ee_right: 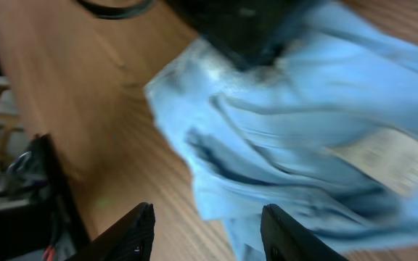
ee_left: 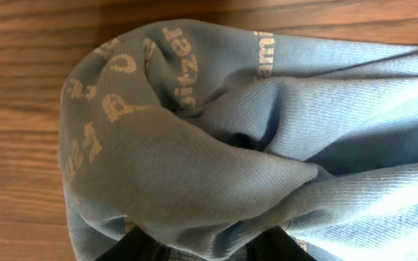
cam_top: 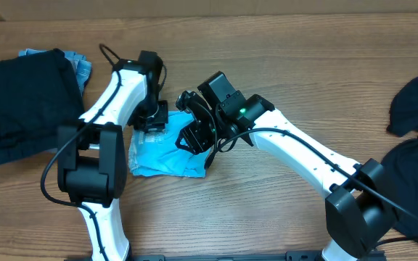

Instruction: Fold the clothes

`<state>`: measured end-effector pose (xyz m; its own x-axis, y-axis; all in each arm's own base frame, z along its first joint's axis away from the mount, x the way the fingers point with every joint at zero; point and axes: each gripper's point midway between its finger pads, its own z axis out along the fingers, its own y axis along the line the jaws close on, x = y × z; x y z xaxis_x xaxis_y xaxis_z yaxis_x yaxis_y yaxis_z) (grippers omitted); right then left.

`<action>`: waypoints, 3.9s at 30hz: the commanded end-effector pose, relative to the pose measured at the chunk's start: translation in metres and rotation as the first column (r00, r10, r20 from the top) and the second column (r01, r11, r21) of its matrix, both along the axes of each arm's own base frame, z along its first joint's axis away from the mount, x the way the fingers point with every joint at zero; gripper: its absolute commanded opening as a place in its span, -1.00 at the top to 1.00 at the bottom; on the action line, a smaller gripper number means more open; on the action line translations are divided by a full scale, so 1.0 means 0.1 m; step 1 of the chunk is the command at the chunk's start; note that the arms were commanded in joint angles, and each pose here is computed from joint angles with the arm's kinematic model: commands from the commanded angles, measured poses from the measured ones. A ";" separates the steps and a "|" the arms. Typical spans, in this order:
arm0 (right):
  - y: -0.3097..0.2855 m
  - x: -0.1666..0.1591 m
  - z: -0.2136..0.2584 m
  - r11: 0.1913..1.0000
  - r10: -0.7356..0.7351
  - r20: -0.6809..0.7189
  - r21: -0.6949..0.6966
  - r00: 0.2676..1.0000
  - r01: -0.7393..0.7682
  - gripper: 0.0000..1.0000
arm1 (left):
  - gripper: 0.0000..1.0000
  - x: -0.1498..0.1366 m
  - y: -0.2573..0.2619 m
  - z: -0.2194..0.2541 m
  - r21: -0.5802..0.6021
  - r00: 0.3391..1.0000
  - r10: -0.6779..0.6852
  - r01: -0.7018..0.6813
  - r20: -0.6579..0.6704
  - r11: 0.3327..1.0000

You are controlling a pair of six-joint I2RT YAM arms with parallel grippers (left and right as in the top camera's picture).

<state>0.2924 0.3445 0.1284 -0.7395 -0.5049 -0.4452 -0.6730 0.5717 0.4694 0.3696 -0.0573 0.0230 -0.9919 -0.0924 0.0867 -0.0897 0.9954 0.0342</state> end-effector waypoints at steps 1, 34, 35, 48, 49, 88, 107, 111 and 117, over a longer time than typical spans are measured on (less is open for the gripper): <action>-0.05 0.16 -0.20 0.996 -0.061 0.019 -0.066 0.998 0.063 -0.03 | 0.26 -0.03 0.14 -0.07 0.023 0.999 0.014 -0.014 -0.030 1.000; -0.65 -0.18 -0.22 0.944 0.053 0.027 -0.328 0.998 -0.042 0.19 | 0.21 -0.08 0.15 -0.06 0.024 0.999 -0.012 0.013 -0.051 1.000; -0.60 -0.21 -0.25 0.940 0.084 0.036 -0.335 0.996 -0.067 0.17 | 0.21 -0.08 0.15 -0.06 0.024 0.999 -0.012 0.013 -0.051 1.000; -0.11 -0.19 -0.67 0.960 0.173 0.132 -0.244 0.976 -0.137 -0.41 | 0.19 -0.08 0.15 -0.06 0.024 0.999 -0.012 0.013 -0.050 1.000; -0.10 -0.17 -0.71 0.960 0.172 0.133 -0.244 0.976 -0.136 -0.42 | 0.20 -0.08 0.15 -0.06 0.024 0.999 -0.012 0.013 -0.051 1.000; -0.25 0.38 -0.53 0.991 -0.010 0.099 -0.133 0.995 0.024 -0.16 | 0.21 -0.23 0.17 -0.03 0.029 0.993 -0.018 0.022 -0.113 0.999; -1.40 0.37 -0.25 0.812 -0.380 0.093 -0.444 0.920 0.380 0.69 | 0.54 -0.17 0.24 0.86 0.042 0.992 0.024 -0.030 0.126 0.999; -0.73 -0.13 0.09 0.974 -0.210 -0.222 -0.137 0.952 0.183 0.69 | 0.17 0.28 0.07 1.15 -0.005 0.919 -0.156 0.169 0.361 0.986; -0.34 -0.31 -0.01 0.985 -0.163 -0.288 -0.100 0.944 0.139 0.60 | -0.35 0.27 -0.27 0.38 -0.158 0.851 -0.465 0.508 0.245 0.847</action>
<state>0.2618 0.2966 0.1306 -0.8923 -0.4122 -0.1839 -0.4412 0.7104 0.5484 0.4047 -0.0734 0.0960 -0.9405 0.2633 -0.2147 0.2846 0.9558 -0.0745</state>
